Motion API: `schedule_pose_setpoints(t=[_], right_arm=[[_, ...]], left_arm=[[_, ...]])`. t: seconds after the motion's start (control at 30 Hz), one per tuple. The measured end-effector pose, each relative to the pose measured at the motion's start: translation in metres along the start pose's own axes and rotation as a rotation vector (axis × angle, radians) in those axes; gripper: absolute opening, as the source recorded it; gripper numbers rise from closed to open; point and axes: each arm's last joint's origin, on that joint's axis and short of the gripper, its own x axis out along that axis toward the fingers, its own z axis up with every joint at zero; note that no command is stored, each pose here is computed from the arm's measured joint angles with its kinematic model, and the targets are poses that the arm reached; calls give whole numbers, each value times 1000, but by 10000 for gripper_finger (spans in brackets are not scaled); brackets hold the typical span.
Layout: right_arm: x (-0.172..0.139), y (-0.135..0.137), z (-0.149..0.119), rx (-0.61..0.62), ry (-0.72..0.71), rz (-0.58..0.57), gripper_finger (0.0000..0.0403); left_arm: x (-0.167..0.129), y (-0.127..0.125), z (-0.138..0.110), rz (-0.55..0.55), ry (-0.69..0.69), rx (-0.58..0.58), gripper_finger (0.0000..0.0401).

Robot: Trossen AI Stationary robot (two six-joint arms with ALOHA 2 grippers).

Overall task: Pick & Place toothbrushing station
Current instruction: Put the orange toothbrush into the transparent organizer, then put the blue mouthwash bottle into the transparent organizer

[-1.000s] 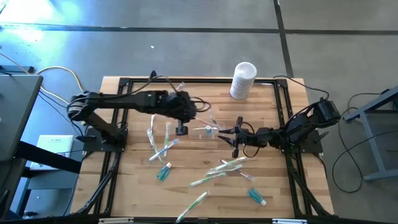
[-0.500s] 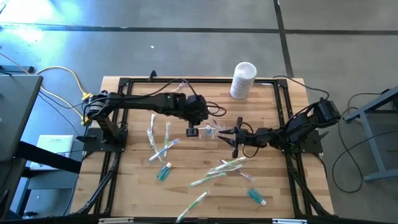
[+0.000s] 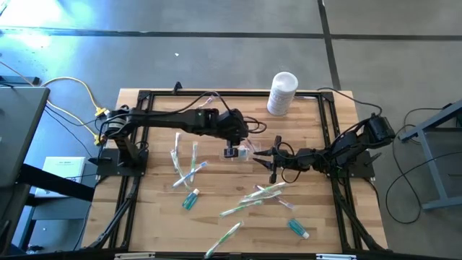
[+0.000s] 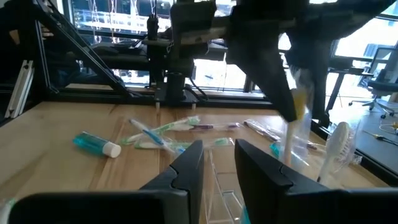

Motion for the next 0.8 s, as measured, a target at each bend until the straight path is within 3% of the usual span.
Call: schedule_pose_setpoints(t=[0.4,0.7,0.8], right_arm=[[0,1,0,-1,3,5,83],[-2,4,0,-8,0,11,83],[-2,4,0,-9,2,11,83]], left_arm=[[-1,1,5,10,-48,-4,190],[-75,11,31,79,-9,-55,193],[-99,11,29,65,70,-104,193]])
